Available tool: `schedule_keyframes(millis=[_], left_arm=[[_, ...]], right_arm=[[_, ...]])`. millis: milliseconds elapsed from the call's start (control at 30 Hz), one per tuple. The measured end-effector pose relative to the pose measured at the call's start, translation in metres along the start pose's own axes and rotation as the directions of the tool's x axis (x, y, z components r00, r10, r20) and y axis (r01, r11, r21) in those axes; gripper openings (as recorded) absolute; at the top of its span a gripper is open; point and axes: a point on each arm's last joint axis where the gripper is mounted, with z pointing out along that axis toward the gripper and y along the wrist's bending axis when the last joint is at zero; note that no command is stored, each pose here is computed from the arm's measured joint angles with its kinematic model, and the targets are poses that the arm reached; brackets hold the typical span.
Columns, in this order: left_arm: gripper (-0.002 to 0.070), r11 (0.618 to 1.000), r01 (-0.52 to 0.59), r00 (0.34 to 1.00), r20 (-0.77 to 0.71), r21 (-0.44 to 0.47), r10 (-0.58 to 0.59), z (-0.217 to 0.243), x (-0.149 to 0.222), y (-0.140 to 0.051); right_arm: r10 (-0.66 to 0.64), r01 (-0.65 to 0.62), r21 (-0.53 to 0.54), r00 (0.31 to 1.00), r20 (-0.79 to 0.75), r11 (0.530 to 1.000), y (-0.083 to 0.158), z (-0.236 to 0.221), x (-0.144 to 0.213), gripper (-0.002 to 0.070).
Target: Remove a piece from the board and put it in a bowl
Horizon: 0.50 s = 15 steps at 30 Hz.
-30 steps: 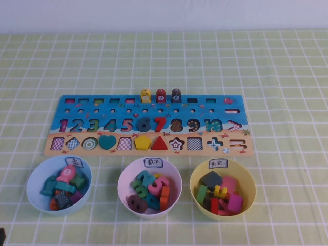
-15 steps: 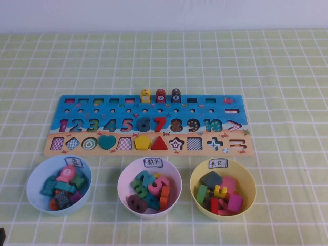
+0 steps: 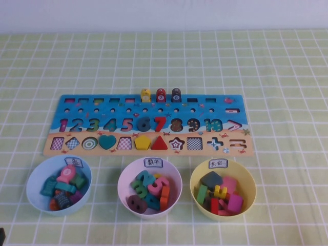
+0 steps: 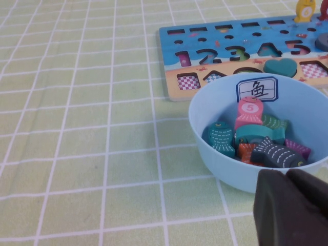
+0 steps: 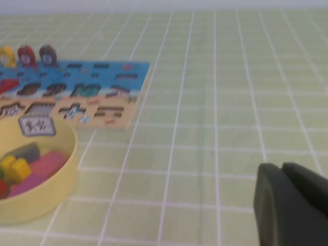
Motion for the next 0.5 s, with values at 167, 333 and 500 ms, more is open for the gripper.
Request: schedule_keyframes(millis=[167,333,500], left_arm=[[-0.0005,1.0,0.0,1.0,0.0,0.0,0.0,0.0,0.0,0.0],[-0.0005,1.0,0.0,1.0,0.0,0.0,0.0,0.0,0.0,0.0],[-0.0005,1.0,0.0,1.0,0.0,0.0,0.0,0.0,0.0,0.0]], right_arm=[[0.029,-0.031,-0.025,0.997,-0.067,0.999,0.0021,-0.0003,0.006,-0.0017],[0.02,-0.022,-0.023,0.997,-0.071,0.999,0.0019,-0.0003,0.0064,-0.0017],[0.013,-0.015,-0.021,0.997,-0.071,1.0,0.0017,-0.0003,0.0064,-0.0017]])
